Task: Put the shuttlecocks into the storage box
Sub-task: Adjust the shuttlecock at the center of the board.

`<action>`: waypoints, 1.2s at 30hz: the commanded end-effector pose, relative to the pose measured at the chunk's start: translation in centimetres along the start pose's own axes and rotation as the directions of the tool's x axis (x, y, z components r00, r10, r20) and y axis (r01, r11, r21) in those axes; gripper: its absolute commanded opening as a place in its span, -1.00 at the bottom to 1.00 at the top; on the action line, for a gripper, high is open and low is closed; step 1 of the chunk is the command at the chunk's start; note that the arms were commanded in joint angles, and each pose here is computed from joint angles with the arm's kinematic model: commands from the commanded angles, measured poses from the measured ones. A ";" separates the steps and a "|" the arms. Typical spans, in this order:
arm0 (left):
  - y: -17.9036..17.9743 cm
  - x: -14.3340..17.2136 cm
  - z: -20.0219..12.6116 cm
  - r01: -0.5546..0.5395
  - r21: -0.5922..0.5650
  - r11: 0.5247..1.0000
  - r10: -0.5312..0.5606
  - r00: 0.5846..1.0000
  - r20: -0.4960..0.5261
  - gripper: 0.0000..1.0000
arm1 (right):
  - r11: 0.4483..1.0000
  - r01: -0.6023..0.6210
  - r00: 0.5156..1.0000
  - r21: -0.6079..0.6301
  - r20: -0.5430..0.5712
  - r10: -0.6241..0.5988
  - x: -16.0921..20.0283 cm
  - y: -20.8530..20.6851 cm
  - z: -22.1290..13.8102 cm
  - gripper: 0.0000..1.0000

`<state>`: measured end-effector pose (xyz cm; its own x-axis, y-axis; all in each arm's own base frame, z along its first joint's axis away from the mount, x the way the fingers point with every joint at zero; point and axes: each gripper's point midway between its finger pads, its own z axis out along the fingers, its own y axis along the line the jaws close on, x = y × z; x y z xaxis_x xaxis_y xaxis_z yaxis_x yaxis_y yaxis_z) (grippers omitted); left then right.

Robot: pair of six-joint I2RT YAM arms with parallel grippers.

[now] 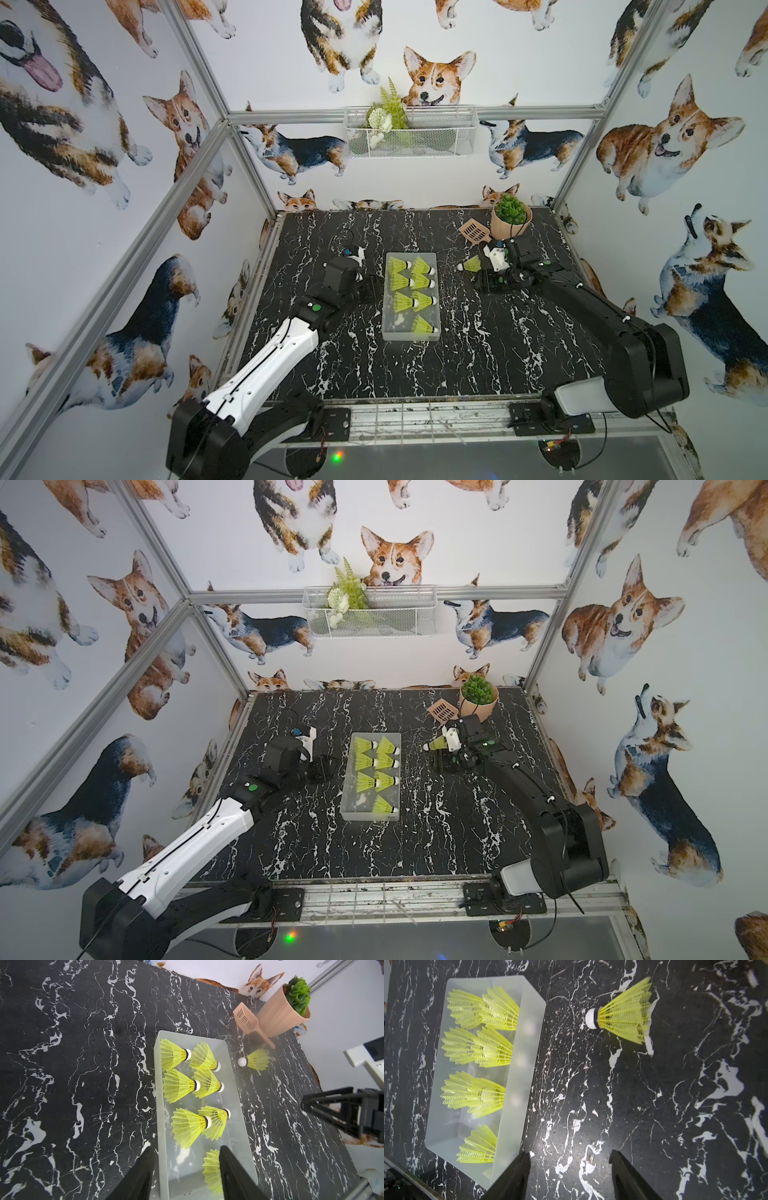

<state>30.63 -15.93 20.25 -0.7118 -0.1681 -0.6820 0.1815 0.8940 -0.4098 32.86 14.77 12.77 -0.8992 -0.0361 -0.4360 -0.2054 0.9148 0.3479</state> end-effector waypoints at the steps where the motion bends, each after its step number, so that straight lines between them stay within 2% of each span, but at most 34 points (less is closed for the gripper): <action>1: 0.1 -1.1 -1.0 -0.067 0.072 0.995 0.071 0.997 -0.042 0.07 | 0.999 -0.004 1.000 -0.035 0.030 0.005 -2.3 -0.7 0.5 0.28; 4: 0.6 -1.9 -1.0 -0.090 0.081 0.993 0.095 0.994 -0.053 0.07 | 1.000 -0.015 1.000 -0.021 0.005 0.015 -3.4 -1.9 1.6 0.27; 11: 0.6 -2.8 -1.4 -0.128 0.128 0.983 0.136 0.989 -0.053 0.06 | 0.999 -0.031 0.998 0.017 -0.054 0.032 -6.0 -4.3 4.6 0.06; 16: 1.0 -2.7 -1.3 -0.096 0.140 0.985 0.103 0.994 -0.043 0.06 | 0.998 -0.041 0.996 0.042 -0.073 0.044 -7.7 -5.6 6.0 -0.09; 21: 1.7 -3.0 -1.5 -0.075 0.133 0.988 0.080 0.996 -0.036 0.06 | 0.999 -0.045 0.994 -0.006 -0.103 0.044 -8.7 -5.1 7.2 -0.18; 29: 2.4 -3.3 -1.7 -0.060 0.124 0.990 0.063 0.998 -0.019 0.05 | 0.996 -0.082 0.987 -0.023 -0.139 0.078 -8.9 -5.3 8.8 -0.30; 36: 2.7 -3.5 -1.7 -0.049 0.122 0.991 0.052 0.999 -0.017 0.05 | 0.993 -0.103 0.983 -0.049 -0.155 0.095 -8.2 -4.7 8.8 -0.81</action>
<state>32.14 -12.15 21.98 -0.7279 -0.1086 -0.6771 0.2829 0.8519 -0.4407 45.32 13.89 7.08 -0.9572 -0.0217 -0.2887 -0.1429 0.9026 0.4061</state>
